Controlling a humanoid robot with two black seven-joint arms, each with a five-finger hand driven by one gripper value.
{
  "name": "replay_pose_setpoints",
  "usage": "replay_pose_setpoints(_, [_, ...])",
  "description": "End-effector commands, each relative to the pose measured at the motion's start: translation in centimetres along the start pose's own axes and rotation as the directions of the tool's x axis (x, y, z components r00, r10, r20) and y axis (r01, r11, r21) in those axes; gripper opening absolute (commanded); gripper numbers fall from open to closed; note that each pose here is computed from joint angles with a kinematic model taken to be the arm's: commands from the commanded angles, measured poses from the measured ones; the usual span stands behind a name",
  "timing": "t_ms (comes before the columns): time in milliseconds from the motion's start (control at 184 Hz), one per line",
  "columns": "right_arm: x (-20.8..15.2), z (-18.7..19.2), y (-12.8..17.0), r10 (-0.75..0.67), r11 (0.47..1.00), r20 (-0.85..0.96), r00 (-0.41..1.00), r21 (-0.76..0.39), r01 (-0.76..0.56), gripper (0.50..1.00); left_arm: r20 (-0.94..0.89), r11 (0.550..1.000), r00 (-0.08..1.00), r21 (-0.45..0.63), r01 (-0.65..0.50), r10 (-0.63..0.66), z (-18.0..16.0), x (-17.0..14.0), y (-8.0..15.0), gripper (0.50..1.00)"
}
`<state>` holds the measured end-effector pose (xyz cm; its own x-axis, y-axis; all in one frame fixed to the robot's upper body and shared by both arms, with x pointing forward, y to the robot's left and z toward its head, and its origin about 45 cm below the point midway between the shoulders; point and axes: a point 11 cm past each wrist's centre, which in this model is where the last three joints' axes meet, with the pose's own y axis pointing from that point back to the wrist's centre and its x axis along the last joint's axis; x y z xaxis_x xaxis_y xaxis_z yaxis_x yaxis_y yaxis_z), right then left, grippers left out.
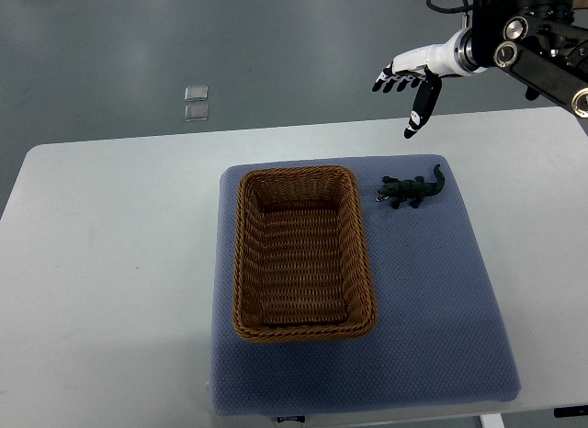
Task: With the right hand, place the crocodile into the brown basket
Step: 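Move the right hand over the dark green toy crocodile, then lower the right hand and close its fingers around the crocodile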
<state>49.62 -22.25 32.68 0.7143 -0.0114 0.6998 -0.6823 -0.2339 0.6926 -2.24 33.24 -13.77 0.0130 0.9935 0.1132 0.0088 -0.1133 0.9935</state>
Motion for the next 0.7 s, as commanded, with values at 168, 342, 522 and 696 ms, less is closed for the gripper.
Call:
replay_pose_setpoints(168, [-3.1,0.3,-1.6,-0.055,0.998,0.021,0.998,0.007,0.055,0.928,0.002,1.000,1.000,0.000,0.001,-0.001,0.0,0.0,0.0,1.000])
replay_pose_setpoints(342, [-5.3,0.2,-3.1,-0.034,0.998,0.067,0.997,0.060,0.030,0.928,0.000,1.000,1.000,0.000,0.001,-0.001,0.0,0.0,0.0,1.000])
replay_pose_setpoints(522, [-7.9,0.1,-4.6,-0.028,0.996,0.097,0.995,0.090,0.019,0.924,0.000,1.000,1.000,0.000,0.001,-0.001,0.0,0.0,0.0,1.000])
replay_pose_setpoints(696, [-9.4,0.7,-5.2,-0.044,0.996,0.108,0.993,0.084,0.035,0.919,0.000,1.000,1.000,0.000,0.001,-0.001,0.0,0.0,0.0,1.000])
